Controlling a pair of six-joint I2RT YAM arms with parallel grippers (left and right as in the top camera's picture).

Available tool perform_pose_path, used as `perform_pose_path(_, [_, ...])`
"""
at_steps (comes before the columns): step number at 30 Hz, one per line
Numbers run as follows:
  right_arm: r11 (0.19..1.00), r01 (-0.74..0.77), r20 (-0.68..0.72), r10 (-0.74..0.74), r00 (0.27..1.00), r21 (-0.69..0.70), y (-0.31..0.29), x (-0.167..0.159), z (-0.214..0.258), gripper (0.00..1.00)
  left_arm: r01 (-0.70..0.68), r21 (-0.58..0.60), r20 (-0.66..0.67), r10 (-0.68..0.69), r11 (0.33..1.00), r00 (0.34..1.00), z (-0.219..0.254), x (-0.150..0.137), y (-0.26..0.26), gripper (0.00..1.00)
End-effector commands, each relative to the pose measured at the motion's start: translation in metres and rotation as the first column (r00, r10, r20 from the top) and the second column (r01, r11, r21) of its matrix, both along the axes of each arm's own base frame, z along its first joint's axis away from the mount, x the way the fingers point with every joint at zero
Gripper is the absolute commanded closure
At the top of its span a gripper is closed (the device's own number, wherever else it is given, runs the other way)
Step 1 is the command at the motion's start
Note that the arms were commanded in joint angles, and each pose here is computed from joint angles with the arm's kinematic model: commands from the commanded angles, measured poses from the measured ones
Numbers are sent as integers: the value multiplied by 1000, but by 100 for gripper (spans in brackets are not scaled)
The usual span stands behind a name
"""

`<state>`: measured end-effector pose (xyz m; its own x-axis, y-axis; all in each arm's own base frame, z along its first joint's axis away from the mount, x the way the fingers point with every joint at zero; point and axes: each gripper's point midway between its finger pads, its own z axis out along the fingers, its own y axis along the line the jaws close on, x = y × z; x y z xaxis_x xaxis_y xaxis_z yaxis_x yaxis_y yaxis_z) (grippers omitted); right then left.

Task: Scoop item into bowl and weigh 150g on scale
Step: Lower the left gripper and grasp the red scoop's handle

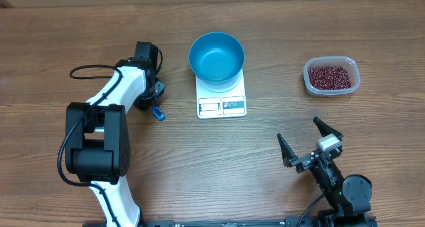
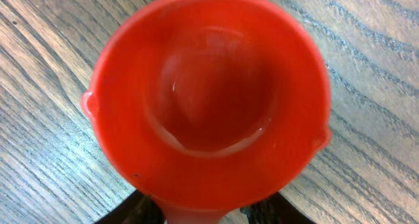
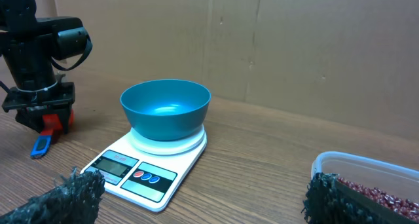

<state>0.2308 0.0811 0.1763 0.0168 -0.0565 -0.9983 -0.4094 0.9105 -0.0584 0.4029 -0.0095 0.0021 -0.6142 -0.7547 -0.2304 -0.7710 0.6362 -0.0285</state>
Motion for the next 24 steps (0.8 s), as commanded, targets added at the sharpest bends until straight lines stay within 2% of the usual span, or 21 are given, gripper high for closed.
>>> perform_pose_path(1, [1000,7,5,-7,1000,6,-1,0,-1,0,11,6,-36,-11,1000,999,-11,-6,-2,63])
perform_pose_path(4, [1000,7,5,-7,1000,6,-1,0,-1,0,11,7,-45,-11,1000,999,-11,-8,-2,72])
perform_pose_path(18, [1000,7,5,-7,1000,6,-1,0,-1,0,17,-45,-55,-19,999,998,-11,-10,-10,89])
perform_pose_path(24, [1000,7,5,-7,1000,6,-1,0,-1,0,21,-77,-43,-24,997,999,5,-7,-16,96])
